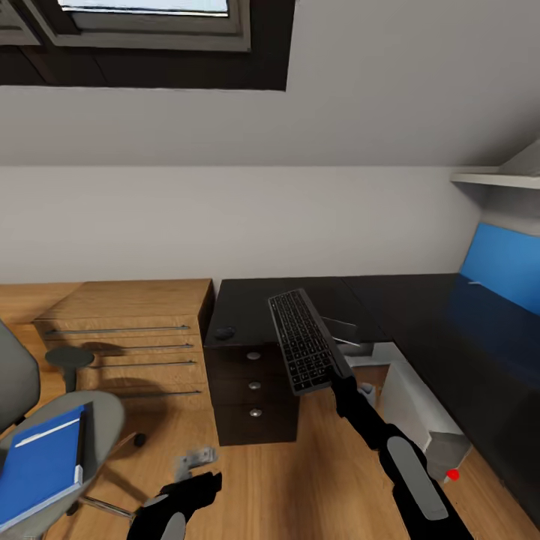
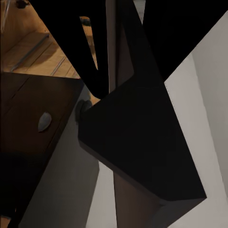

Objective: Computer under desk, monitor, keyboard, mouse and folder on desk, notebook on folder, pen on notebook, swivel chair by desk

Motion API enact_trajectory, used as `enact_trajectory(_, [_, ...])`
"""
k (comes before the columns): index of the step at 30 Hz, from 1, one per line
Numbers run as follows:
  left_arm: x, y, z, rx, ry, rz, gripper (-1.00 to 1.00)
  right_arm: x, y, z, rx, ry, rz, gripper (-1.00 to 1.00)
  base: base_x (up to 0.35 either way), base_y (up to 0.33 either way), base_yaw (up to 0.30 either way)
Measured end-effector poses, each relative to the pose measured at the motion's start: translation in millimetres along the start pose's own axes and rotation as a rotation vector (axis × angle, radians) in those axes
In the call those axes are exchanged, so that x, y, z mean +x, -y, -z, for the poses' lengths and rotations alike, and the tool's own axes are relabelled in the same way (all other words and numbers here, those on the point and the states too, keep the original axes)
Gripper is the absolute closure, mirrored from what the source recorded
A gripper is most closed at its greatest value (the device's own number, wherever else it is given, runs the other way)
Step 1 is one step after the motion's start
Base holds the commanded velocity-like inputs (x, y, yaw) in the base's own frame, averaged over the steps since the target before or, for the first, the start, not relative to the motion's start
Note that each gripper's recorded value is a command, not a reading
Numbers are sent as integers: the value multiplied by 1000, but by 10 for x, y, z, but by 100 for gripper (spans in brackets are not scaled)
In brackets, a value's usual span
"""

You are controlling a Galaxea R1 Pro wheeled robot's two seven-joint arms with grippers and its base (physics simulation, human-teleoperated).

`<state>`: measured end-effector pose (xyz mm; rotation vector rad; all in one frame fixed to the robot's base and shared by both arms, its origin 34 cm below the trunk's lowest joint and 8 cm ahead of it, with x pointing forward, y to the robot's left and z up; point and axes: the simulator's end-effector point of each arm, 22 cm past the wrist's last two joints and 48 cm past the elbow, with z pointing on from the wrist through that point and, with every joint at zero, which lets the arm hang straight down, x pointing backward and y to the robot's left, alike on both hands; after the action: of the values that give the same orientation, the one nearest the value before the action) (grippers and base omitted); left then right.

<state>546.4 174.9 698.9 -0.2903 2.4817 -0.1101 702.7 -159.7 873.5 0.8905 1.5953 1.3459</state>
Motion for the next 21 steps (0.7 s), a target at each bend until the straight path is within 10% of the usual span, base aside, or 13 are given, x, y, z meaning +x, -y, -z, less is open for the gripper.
enact_trajectory(6, [308, -71, -24, -121, -36, -160, -100, -92, -383, 238, -8, 24, 42, 100, -277, -223, 0])
enact_trajectory(21, [1105, -814, -211, -277, -61, -147, -100, -287, -692, 442, -45, 31, -36, 100, -76, -42, 0])
